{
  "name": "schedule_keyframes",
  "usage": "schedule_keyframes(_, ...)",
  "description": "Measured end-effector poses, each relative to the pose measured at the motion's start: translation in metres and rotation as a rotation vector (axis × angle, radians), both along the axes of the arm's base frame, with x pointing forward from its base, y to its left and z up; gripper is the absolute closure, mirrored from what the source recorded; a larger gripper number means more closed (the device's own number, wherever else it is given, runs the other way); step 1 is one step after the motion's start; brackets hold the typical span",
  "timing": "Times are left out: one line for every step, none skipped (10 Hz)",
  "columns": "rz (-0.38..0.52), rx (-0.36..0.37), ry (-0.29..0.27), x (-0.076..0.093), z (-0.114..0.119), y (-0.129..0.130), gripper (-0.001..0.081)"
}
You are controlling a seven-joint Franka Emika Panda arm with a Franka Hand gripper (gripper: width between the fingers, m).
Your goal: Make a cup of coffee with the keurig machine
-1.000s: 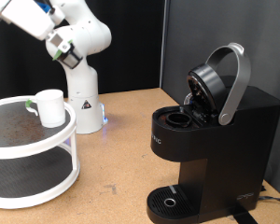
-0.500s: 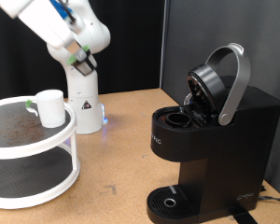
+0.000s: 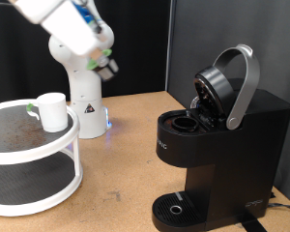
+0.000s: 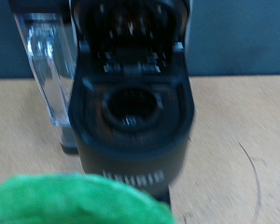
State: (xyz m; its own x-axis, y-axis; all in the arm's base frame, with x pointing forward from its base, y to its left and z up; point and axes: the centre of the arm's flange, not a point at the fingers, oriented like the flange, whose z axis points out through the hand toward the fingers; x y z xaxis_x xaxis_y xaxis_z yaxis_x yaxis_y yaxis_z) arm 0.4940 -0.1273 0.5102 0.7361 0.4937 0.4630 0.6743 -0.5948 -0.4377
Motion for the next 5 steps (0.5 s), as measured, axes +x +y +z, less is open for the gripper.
schedule_keyframes(0.006,0.000,0.014,0.005,0.003,0.016,0.0323)
schedule_keyframes(0.016,-0.002,0.023,0.009,0.006,0.033,0.0323)
schedule_keyframes(0.025,-0.005,0.020,0.013,0.009,0.050,0.0323)
schedule_keyframes(0.033,-0.008,0.011,0.016,0.014,0.066,0.0323)
schedule_keyframes(0.036,-0.011,-0.002,0.020,0.019,0.082,0.0323)
